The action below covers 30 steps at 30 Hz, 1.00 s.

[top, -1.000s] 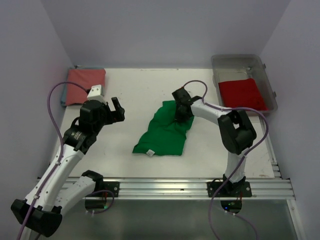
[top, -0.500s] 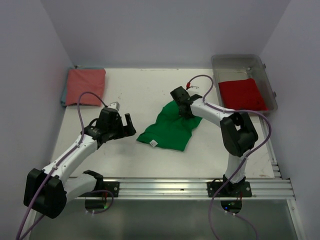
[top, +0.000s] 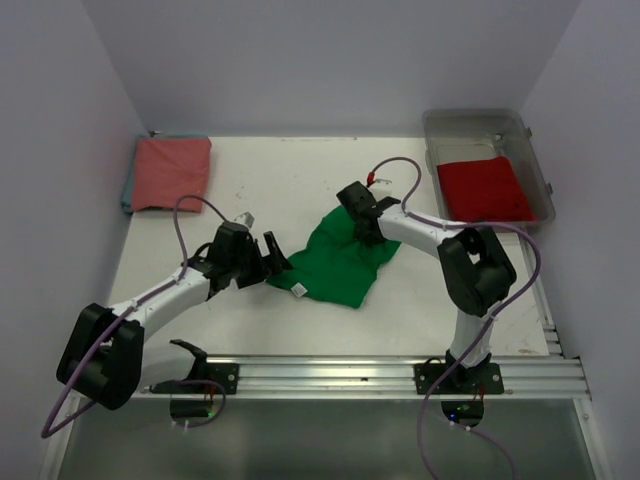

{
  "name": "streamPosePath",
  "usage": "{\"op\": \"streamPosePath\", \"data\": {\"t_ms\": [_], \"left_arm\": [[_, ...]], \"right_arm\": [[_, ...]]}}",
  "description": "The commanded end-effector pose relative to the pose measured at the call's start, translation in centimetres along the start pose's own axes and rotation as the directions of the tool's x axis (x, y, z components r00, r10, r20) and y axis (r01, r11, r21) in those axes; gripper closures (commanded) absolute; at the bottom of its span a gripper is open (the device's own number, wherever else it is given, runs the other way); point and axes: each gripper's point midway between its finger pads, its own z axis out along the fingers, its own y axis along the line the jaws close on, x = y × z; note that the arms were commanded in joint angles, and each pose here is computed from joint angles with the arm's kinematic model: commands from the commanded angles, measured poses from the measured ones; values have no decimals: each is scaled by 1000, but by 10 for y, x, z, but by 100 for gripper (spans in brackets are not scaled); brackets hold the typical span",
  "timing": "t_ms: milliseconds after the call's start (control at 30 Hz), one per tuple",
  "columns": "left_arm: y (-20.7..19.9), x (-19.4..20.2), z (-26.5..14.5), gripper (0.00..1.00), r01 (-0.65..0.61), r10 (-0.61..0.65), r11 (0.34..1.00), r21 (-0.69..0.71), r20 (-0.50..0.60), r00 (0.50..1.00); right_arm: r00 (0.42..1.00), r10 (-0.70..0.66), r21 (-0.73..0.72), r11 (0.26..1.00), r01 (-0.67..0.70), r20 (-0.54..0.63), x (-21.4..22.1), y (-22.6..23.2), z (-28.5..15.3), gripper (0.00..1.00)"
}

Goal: Fold and stack the t-shirts

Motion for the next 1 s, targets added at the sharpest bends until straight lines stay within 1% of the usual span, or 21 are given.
{"op": "streamPosePath", "data": {"t_ms": [0, 133, 267, 333, 367, 400, 500, 533, 567, 633, 667, 700, 767, 800, 833, 867, 900, 933, 967], "left_arm": [[-8, -1, 11, 0, 59, -60, 998, 34, 16, 998], [4, 4, 22, 0, 61, -61, 998, -26, 2, 998], [7, 5, 28, 0, 58, -58, 998, -37, -3, 998], [8, 6, 32, 2, 56, -57, 998, -37, -10, 998], [8, 7, 34, 4, 57, -57, 998, -38, -13, 998], [6, 6, 35, 11, 55, -55, 998, -25, -7, 998], [9, 9, 39, 23, 56, -57, 998, -31, -12, 998], [5, 4, 41, 24, 52, -52, 999, -10, 5, 999], [4, 2, 42, 25, 52, -52, 999, -10, 8, 999], [4, 2, 42, 28, 52, -52, 999, -10, 8, 999], [3, 1, 42, 30, 49, -49, 999, -9, 9, 999], [3, 0, 42, 40, 47, -47, 999, -11, 15, 999], [2, -3, 41, 60, 44, -44, 999, -12, 27, 999], [4, -5, 42, 84, 42, -41, 999, -20, 34, 999], [3, -7, 41, 96, 40, -39, 999, -20, 40, 998], [1, -10, 41, 100, 34, -33, 999, -20, 47, 998], [1, -12, 40, 100, 30, -29, 999, -23, 51, 998], [-7, -21, 37, 100, 10, -10, 1000, -5, 74, 997], [-11, -28, 30, 100, 2, -1, 1000, -19, 85, 996]], "right_arm": [[998, 29, -38, 999, -26, 55, -13, 5, -11, 100], [998, 25, -34, 999, -23, 55, -9, 2, -11, 100], [998, 23, -27, 999, -21, 52, -6, -1, -10, 100], [998, 24, -28, 999, -22, 53, -6, -1, -10, 100], [998, 23, -26, 999, -22, 51, -5, -2, -10, 100], [998, 24, -30, 999, -23, 50, -5, -1, -9, 100], [999, 15, -39, 999, -13, 41, -2, -1, -9, 100], [999, 15, -43, 999, -13, 42, -2, 0, -10, 100], [999, 12, -49, 999, -10, 39, -1, 0, -11, 82], [999, 10, -56, 998, -7, 42, -1, -1, -13, 66], [999, 10, -65, 998, -6, 48, -4, -1, -17, 56], [999, 13, -72, 997, -9, 53, -5, -1, -19, 41], [998, 15, -93, 996, -10, 61, -7, 0, -26, 33], [998, 20, -99, 995, -14, 67, -8, 0, -29, 29], [997, 20, -105, 994, -13, 69, -7, -1, -31, 27], [997, 26, -112, 994, -18, 75, -8, -2, -34, 27], [995, 38, -125, 992, -26, 92, -14, -3, -41, 27], [994, 42, -121, 992, -30, 99, -14, -6, -43, 26], [993, 47, -129, 991, -33, 112, -18, -7, -48, 26]]}}
